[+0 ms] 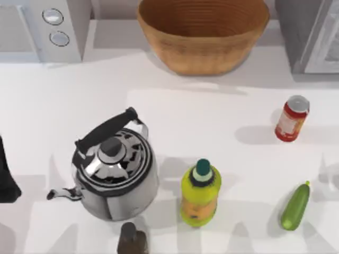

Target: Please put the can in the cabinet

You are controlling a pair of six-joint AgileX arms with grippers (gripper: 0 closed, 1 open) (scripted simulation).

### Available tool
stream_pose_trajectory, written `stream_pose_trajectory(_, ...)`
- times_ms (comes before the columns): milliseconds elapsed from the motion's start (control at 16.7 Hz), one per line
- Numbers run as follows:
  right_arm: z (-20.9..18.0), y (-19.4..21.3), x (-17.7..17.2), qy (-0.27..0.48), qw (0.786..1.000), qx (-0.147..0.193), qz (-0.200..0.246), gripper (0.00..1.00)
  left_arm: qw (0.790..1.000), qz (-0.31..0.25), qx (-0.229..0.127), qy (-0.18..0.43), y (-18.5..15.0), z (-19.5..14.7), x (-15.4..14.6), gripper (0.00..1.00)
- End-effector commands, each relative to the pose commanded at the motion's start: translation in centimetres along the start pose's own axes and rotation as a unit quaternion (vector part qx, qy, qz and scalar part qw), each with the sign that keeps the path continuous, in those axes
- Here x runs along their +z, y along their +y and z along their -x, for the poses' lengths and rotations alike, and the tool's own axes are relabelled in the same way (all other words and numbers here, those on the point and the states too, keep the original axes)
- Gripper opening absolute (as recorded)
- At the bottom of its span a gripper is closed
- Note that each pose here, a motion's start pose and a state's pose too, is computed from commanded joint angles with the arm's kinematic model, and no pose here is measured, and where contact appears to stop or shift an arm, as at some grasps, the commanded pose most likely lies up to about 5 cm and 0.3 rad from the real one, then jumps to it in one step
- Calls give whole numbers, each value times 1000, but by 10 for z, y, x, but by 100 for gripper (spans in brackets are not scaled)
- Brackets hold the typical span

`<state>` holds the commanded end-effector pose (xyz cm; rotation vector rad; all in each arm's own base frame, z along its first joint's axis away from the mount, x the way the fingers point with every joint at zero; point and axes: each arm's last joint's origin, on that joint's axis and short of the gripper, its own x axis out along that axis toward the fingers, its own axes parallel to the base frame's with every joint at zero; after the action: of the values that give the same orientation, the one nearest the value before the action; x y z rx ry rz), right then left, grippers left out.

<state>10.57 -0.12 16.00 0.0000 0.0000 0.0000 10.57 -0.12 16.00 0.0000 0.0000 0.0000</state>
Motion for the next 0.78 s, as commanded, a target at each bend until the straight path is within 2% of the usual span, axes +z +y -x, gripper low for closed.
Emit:
stream_pose_trajectory(420,-8,3,6,6,1000,1,-3,100,1000,0,0,0,0,0,0,100)
stream_pose_trajectory(780,-41,17,16,25,1000,4,-9,100,1000,0,0,0,0,0,0,100)
